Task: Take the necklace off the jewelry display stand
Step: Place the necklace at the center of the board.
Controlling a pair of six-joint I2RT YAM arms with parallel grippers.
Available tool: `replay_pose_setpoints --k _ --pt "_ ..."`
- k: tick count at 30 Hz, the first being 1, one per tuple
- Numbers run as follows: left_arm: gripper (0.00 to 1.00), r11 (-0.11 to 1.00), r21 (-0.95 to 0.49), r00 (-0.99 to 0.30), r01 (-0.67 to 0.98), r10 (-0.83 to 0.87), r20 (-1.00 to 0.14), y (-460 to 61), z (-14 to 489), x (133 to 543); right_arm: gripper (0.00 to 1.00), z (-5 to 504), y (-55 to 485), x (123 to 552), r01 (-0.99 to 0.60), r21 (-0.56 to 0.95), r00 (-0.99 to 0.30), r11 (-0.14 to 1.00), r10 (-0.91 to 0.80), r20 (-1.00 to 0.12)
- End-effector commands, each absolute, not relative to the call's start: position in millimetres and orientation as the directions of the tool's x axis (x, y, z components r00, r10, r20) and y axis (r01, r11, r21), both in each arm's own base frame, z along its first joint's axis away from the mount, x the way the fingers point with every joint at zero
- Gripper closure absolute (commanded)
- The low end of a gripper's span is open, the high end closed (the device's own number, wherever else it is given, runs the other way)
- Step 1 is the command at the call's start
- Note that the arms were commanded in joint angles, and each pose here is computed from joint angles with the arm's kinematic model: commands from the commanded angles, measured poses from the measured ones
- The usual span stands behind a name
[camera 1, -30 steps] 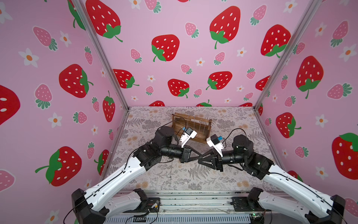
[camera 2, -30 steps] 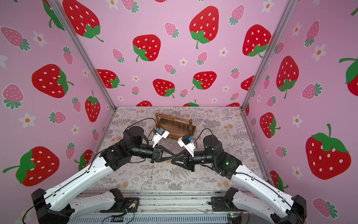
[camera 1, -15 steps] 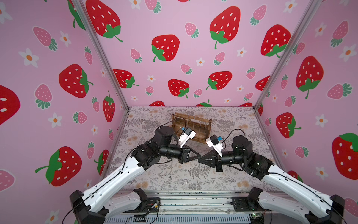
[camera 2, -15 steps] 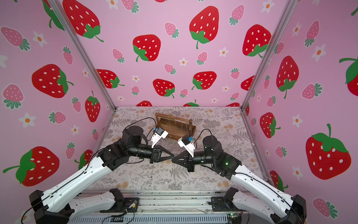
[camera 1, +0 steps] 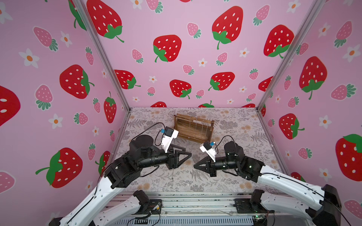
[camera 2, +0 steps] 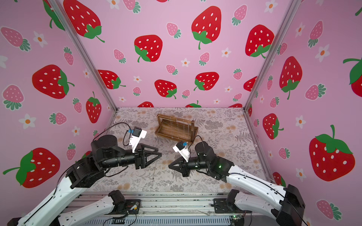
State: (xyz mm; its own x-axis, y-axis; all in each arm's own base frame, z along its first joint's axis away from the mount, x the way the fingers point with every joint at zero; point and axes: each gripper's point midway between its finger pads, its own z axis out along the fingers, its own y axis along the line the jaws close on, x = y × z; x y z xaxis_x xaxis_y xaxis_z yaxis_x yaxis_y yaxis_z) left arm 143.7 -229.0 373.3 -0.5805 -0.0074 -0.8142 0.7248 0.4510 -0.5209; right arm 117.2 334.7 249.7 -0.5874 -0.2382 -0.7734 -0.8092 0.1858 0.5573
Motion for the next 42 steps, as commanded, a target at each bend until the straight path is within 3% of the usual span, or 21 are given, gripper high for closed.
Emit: replay_pose_setpoints --k 1,4,13,31,42 --pt "0.43 0.624 -0.446 -0.518 0.642 -0.076 -0.852 -185.4 369.6 151.5 1.00 240.6 338.5 130.0 -0.761 0.587 -0.640 0.277 -0.177 -0.747" --pt "0.43 0.693 -0.417 -0.485 0.588 -0.110 -0.867 -155.0 358.1 145.5 1.00 233.8 342.7 128.5 -0.733 0.613 -0.672 0.295 -0.171 -0.721" --pt "0.41 0.690 -0.452 -0.501 0.565 -0.148 -0.853 -125.7 323.4 116.7 1.00 221.8 371.8 119.4 -0.690 0.674 -0.723 0.264 -0.204 -0.660" --pt "0.38 0.691 -0.429 -0.488 0.582 -0.125 -0.864 -123.8 294.7 113.2 1.00 230.7 404.9 119.5 -0.689 0.682 -0.725 0.246 -0.222 -0.652" --pt "0.38 0.689 -0.428 -0.487 0.585 -0.124 -0.865 -124.1 293.9 113.0 1.00 170.6 421.0 139.2 -0.618 0.682 -0.785 0.392 -0.254 -0.566"
